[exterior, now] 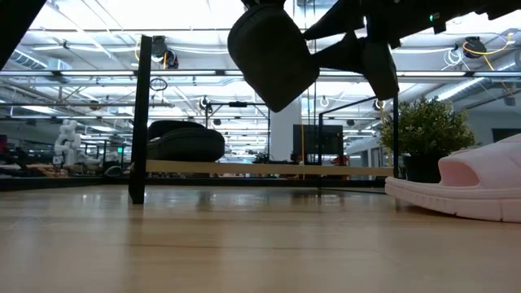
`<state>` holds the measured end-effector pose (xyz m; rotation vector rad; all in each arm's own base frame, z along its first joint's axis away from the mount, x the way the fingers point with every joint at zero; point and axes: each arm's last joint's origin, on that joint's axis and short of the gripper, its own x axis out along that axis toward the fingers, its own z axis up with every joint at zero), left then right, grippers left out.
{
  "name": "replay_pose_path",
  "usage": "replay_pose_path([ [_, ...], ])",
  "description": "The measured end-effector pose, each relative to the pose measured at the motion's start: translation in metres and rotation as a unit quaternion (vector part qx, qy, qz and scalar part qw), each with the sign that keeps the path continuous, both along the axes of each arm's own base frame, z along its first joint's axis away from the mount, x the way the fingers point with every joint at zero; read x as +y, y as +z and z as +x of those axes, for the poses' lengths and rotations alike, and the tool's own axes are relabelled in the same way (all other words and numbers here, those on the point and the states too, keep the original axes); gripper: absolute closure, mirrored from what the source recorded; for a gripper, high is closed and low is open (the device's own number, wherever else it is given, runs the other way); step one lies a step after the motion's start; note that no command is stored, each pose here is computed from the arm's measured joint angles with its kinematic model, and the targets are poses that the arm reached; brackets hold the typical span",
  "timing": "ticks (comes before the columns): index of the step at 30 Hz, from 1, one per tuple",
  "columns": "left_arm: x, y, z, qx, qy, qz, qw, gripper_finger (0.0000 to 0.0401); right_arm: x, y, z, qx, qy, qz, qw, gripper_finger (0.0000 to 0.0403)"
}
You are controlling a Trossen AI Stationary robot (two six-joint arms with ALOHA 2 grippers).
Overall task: Pick and place slides into the shelf
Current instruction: Put the black slipper on the shelf
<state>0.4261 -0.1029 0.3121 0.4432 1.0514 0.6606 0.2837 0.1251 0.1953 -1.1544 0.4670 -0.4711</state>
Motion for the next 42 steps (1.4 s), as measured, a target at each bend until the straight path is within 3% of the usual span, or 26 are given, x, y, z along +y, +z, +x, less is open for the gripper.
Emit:
replay_pose_path([
  [25,0.000,0.000,0.000,0.004,-0.004,0.003,1.000,0.0401,0.007,0.010,0.006,0.030,0.045,-0.036,0.998,0.0185],
  [32,0.001,0.000,0.000,0.003,-0.003,0.002,1.000,0.0401,0.006,0.006,0.009,0.048,0.066,-0.003,0.997,0.0186],
  [42,0.000,0.000,0.003,-0.004,-0.010,0.001,1.000,0.0401,-0.001,0.005,0.013,0.051,0.070,0.003,0.996,0.0186],
])
